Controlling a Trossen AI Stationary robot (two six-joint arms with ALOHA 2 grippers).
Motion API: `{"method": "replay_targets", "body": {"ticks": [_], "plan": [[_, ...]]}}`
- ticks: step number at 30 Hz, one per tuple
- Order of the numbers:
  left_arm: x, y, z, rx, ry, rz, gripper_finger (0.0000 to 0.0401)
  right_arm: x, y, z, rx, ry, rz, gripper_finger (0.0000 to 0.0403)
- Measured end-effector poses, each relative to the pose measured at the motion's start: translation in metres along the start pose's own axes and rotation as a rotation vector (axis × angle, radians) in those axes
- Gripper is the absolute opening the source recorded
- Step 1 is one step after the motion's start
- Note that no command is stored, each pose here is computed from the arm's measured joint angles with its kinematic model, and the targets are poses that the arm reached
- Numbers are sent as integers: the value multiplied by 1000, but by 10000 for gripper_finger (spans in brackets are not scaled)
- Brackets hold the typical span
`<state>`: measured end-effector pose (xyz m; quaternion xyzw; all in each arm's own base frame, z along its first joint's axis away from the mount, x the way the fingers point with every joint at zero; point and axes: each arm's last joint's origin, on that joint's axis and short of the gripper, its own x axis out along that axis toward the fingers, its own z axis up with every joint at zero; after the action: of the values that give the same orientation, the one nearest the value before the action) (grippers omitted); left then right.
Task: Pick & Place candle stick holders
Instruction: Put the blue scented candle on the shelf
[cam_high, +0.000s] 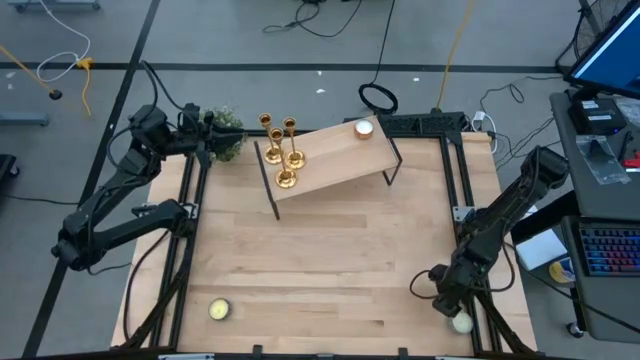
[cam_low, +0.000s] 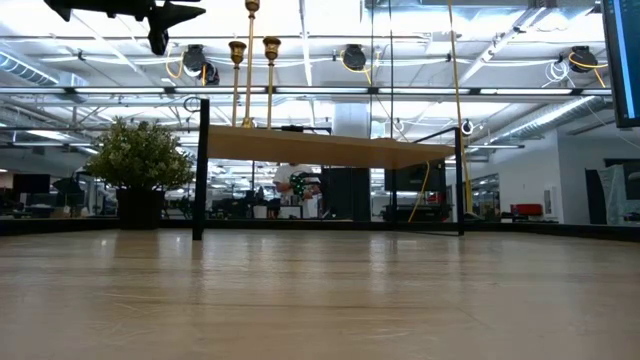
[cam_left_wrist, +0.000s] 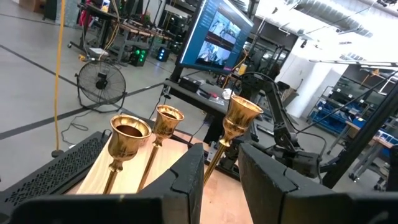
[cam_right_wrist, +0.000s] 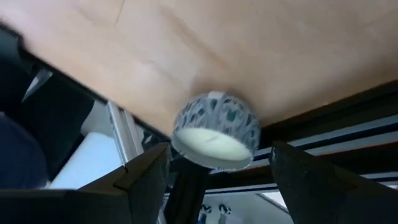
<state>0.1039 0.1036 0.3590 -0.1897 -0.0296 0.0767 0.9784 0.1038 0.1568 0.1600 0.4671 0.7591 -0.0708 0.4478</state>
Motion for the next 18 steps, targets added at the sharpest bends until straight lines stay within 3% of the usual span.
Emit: {"method": "replay_targets", "body": {"ticks": [6, 18], "plan": [[0, 0, 0, -1, 0, 0, 102, 0, 8, -4, -62, 46, 66, 265], [0, 0, 0, -1, -6, 14, 102, 4, 13, -3, -8, 92, 79, 265]]}}
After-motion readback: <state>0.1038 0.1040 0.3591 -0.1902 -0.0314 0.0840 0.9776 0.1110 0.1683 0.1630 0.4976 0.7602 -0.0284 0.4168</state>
